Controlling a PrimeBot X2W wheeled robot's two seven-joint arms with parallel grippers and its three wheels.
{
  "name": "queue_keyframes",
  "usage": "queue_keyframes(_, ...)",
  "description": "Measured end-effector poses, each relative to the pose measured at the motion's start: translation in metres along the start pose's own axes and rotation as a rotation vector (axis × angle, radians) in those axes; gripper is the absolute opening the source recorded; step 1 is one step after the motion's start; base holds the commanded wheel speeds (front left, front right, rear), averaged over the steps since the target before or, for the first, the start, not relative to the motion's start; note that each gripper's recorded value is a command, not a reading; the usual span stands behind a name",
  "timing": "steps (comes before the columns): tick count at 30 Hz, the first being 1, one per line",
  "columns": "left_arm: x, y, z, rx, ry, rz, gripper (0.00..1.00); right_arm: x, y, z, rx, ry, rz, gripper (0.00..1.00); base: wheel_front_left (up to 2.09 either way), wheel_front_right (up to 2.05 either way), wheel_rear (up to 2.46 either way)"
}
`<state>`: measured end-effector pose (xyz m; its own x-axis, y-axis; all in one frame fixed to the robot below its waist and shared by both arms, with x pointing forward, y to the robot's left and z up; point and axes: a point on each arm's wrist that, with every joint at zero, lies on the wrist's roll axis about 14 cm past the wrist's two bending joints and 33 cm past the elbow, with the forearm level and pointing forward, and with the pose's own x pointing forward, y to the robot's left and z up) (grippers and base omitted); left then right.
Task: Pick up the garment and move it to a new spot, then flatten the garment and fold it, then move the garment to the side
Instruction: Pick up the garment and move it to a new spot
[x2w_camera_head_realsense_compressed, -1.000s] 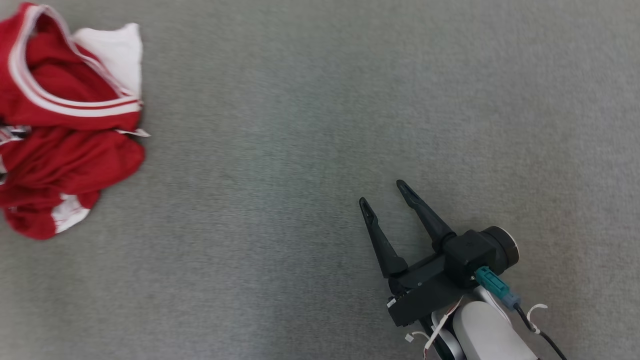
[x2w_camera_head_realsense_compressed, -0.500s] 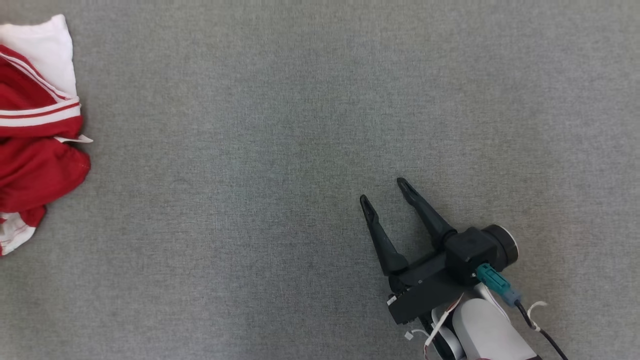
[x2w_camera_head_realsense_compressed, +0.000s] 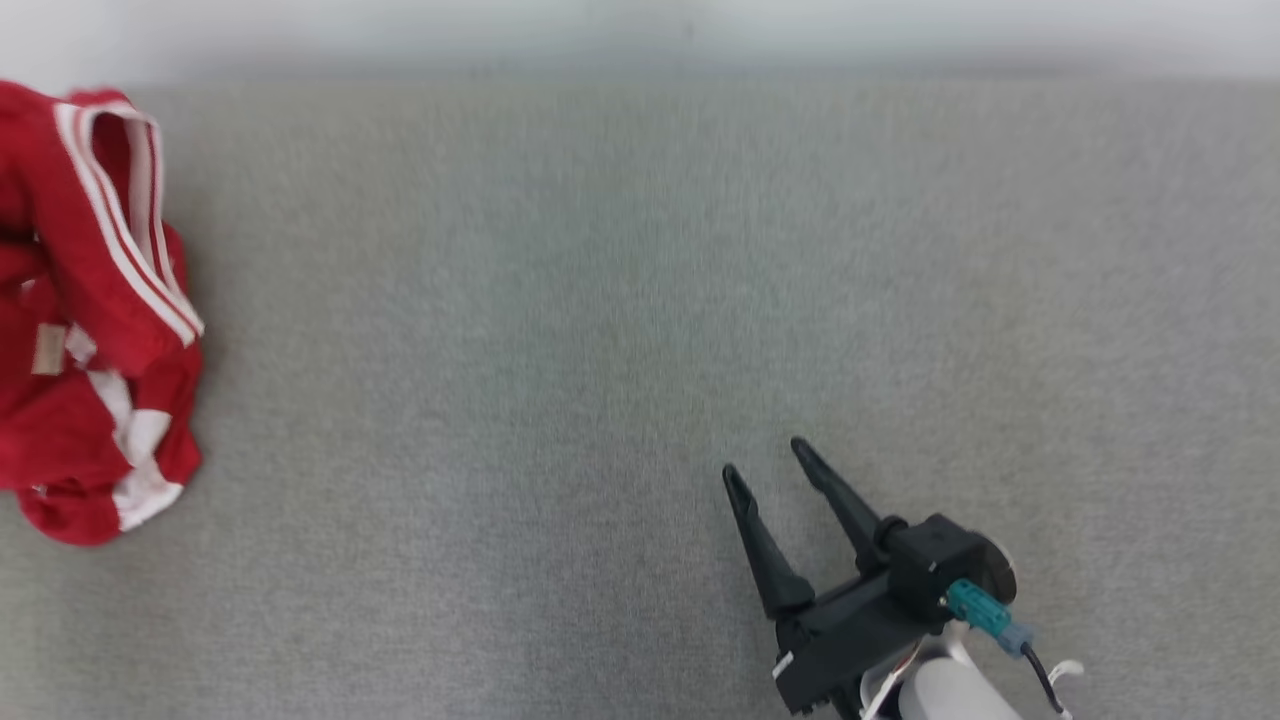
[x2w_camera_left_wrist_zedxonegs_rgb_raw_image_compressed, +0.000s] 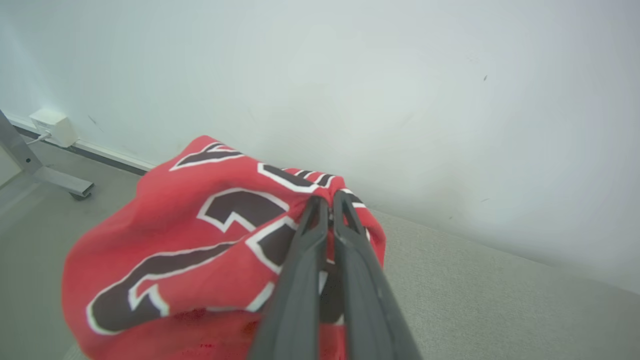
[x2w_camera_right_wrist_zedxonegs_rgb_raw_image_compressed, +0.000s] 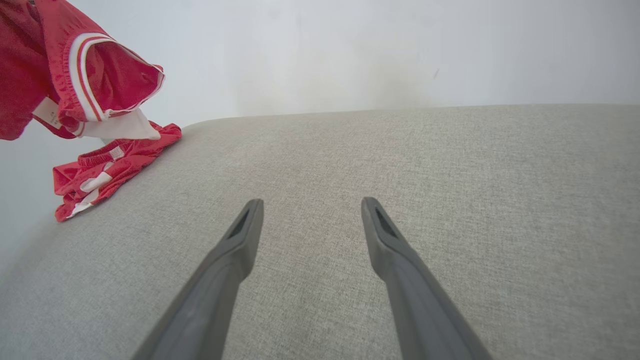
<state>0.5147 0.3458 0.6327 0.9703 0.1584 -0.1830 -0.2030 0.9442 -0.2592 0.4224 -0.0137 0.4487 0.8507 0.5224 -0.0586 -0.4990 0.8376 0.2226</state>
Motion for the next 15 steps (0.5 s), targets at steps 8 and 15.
queue_keyframes(8, -0.060, -0.135, 0.081, 0.079, -0.199, -0.363, 0.00, -0.025, 0.017, 0.041, -0.007, -0.104, 0.001, 1.00, 0.00, 0.00, 0.00)
queue_keyframes(15, -0.096, -0.240, 0.076, 0.050, -0.232, -0.654, 0.00, -0.053, 0.003, 0.057, -0.023, -0.154, -0.075, 1.00, 0.00, 0.00, 0.00)
